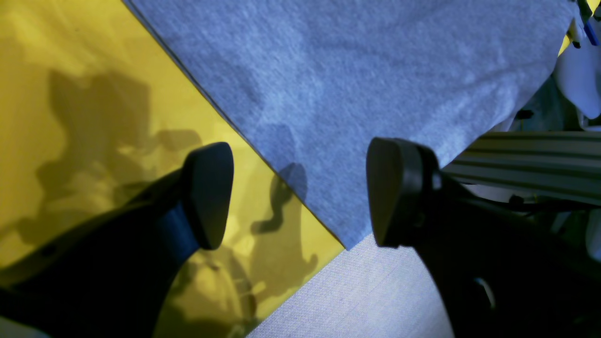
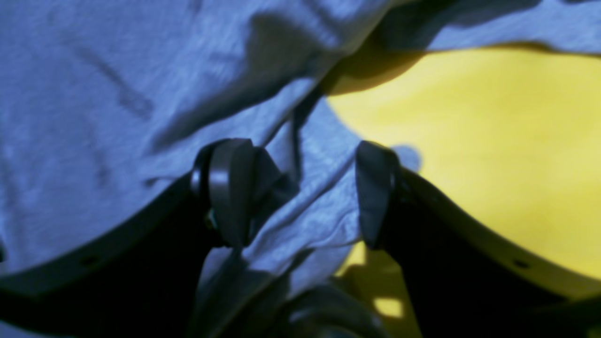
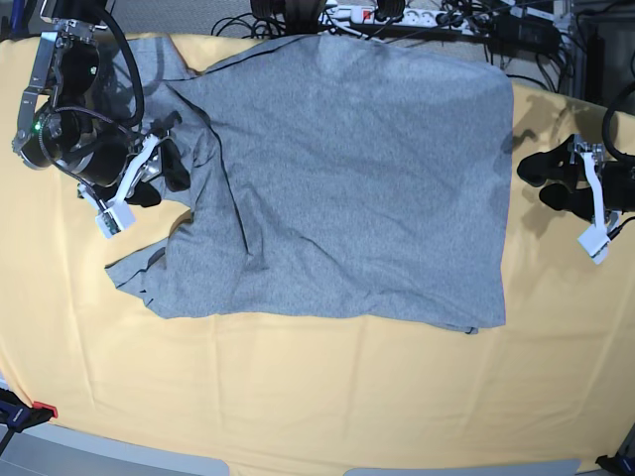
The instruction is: Layout the t-shirt on the table in an organized manner, then fold the t-shirt properly
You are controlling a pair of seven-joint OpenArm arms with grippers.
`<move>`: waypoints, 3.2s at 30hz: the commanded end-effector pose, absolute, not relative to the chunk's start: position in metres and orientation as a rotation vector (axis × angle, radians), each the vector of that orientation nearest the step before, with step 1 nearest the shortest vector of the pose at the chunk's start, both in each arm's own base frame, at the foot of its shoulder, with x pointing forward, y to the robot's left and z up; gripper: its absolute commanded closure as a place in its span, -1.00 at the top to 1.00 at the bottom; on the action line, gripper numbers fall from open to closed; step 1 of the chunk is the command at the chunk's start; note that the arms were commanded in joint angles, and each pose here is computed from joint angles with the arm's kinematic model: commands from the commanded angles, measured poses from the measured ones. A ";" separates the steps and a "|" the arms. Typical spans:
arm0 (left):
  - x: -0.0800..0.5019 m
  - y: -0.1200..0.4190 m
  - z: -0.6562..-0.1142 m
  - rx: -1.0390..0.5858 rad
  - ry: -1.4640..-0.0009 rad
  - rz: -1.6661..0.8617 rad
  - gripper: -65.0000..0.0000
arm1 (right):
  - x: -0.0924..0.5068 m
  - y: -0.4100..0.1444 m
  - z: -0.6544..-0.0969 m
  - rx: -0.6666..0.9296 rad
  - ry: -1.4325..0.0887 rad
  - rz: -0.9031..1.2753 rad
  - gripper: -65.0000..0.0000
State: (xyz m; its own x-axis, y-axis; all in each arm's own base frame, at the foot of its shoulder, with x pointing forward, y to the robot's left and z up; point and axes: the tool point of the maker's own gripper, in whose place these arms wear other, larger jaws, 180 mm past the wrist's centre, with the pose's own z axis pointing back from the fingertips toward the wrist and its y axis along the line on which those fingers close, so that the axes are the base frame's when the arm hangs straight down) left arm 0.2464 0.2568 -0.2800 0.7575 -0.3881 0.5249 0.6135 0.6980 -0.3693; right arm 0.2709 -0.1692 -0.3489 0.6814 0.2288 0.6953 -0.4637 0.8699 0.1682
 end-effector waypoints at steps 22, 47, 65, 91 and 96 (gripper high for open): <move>0.255 0.261 -0.265 -0.543 -0.471 -0.593 0.41 | 0.283 -0.167 -0.332 0.376 -0.783 0.383 -0.79; 0.254 0.261 -0.265 -0.543 -0.473 -0.599 0.41 | 0.269 -0.293 -0.281 0.067 -0.892 0.077 -1.00; 0.255 0.261 -0.265 -0.543 -0.474 -0.600 0.41 | 0.233 -0.324 -0.289 0.074 -0.786 -0.096 -1.00; 0.257 0.260 -0.264 -0.546 -0.483 -0.604 0.41 | 0.237 -0.274 -0.228 0.116 -1.063 0.184 0.06; 0.257 0.260 -0.264 -0.546 -0.483 -0.605 0.41 | 0.256 -0.268 -0.217 0.113 -1.140 0.204 0.06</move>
State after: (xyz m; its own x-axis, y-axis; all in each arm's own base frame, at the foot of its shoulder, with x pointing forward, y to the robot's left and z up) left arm 0.2484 0.2549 -0.2787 0.7478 -0.3908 0.5368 0.6234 0.6914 -0.3651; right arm 0.2514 -0.2692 -0.2311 0.4519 0.0925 0.8872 -0.2028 0.9792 0.0012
